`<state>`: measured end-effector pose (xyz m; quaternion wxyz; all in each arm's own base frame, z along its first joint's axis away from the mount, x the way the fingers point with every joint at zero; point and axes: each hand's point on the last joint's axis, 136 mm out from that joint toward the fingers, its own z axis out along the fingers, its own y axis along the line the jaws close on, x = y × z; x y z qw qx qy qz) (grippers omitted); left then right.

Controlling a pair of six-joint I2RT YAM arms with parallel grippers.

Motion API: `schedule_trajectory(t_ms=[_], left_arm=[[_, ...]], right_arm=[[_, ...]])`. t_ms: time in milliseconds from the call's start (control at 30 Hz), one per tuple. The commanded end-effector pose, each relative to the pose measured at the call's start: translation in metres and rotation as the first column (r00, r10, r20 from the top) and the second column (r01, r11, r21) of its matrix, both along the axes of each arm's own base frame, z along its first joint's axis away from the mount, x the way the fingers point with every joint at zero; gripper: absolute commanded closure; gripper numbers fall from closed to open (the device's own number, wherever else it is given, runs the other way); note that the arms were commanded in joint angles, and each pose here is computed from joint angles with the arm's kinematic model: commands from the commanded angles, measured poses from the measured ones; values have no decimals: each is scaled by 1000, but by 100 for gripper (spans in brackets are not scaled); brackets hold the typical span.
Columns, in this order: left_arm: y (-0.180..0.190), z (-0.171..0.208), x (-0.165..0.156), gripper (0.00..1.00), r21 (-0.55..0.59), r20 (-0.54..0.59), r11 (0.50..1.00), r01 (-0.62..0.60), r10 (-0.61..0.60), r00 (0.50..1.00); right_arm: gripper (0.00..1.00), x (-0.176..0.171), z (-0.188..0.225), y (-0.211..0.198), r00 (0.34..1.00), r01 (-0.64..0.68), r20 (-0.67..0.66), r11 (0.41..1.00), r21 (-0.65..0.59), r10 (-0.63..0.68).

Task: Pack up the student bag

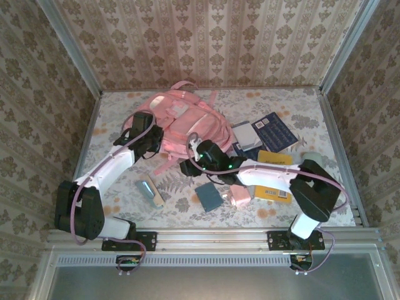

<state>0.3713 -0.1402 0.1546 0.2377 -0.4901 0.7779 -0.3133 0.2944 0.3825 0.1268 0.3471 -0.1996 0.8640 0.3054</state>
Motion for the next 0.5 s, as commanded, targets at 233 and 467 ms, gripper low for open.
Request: schedule_trajectory(t_ms=[233,467], left_arm=[[-29,51,3,100,-145,88,989,-18,31,996],[-32,55,0,100,-162,88,986,-40,55,995]], right_arm=[[44,30,-12,37,992,118,-70,984,137,-109],[46,43,-30,35,980,190,-73,978,90,-184]])
